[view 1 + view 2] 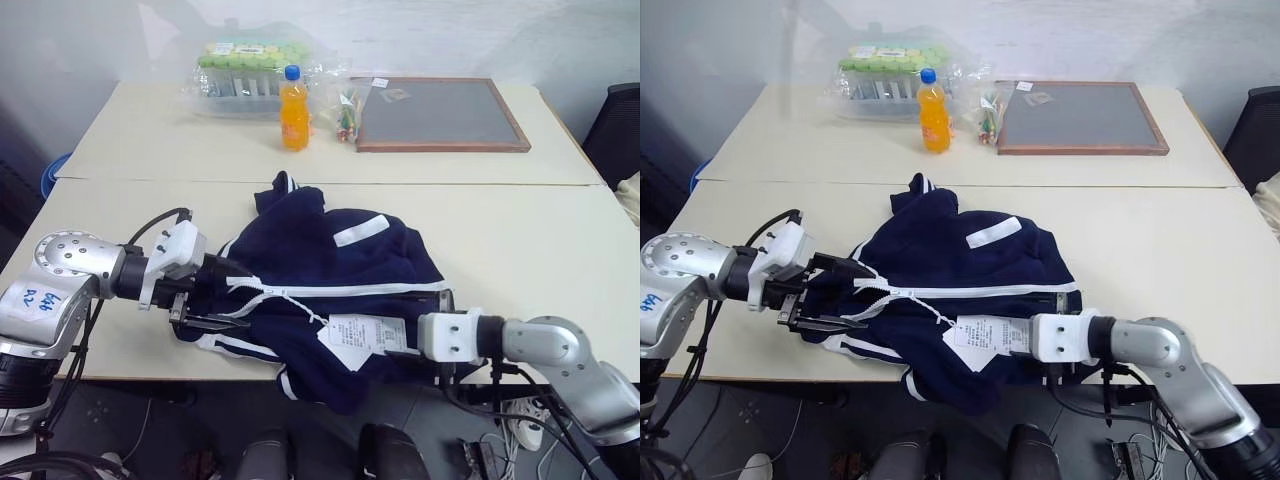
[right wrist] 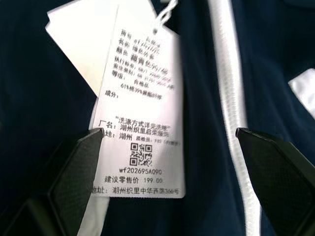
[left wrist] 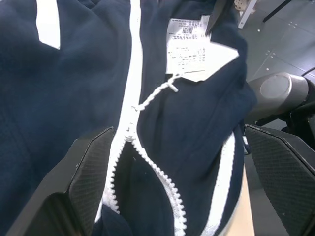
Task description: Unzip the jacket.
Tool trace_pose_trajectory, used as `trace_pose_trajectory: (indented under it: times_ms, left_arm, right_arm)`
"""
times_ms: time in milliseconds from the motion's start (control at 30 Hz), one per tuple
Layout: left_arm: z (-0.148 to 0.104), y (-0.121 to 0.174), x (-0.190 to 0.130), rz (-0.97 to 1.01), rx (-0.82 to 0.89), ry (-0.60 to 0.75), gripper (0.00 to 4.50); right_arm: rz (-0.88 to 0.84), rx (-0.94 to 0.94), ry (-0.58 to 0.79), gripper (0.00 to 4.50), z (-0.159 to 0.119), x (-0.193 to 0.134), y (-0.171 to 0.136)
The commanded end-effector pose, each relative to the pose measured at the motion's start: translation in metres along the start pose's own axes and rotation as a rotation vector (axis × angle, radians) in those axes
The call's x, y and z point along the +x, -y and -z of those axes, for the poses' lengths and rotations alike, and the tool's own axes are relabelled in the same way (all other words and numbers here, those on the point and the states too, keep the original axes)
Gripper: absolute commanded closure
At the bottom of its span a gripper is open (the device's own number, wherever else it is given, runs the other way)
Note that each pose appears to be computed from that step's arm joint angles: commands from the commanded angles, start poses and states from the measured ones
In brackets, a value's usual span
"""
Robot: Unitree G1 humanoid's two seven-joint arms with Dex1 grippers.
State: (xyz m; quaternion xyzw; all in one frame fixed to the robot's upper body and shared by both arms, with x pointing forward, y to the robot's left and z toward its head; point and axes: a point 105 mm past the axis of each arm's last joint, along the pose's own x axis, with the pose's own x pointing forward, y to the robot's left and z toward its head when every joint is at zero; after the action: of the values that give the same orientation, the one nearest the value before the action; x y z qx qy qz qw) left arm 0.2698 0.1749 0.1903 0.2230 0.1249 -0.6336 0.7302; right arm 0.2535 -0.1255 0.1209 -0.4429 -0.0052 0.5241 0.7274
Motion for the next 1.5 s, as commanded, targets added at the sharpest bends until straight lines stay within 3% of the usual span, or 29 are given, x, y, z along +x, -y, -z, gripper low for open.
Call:
trace_pose_trajectory:
  times_ms: [33, 233, 500, 867, 1133, 1267, 1500]
  left_arm:
    - [-0.006, -0.005, -0.002, -0.023, 0.04, 0.006, 0.06]
    - [-0.006, -0.005, -0.003, -0.031, 0.047, 0.002, 0.06]
    - [-0.003, -0.005, -0.003, -0.035, 0.051, -0.004, 0.06]
    - [-0.004, -0.007, 0.005, -0.013, 0.072, 0.0, 0.06]
    - [-0.002, -0.007, 0.006, -0.007, 0.081, -0.01, 0.06]
    - [-0.001, -0.009, 0.005, -0.013, 0.081, -0.012, 0.0]
    - [0.002, -0.011, 0.009, -0.028, 0.082, -0.01, 0.0]
  right_arm:
    - [0.014, -0.097, 0.008, 0.0, -0.001, 0.006, 0.0]
    - [0.005, -0.146, 0.004, 0.0, 0.001, 0.0, -0.003]
    - [-0.007, -0.139, 0.089, 0.0, -0.016, -0.009, -0.013]
    - [0.062, -0.15, 0.092, 0.0, -0.012, 0.013, -0.011]
    - [0.131, -0.17, 0.26, 0.0, -0.036, 0.032, 0.0]
    - [0.181, -0.13, 0.316, 1.13, -0.042, 0.036, 0.01]
    - [0.22, -0.119, 0.289, 3.65, -0.033, 0.033, 0.019]
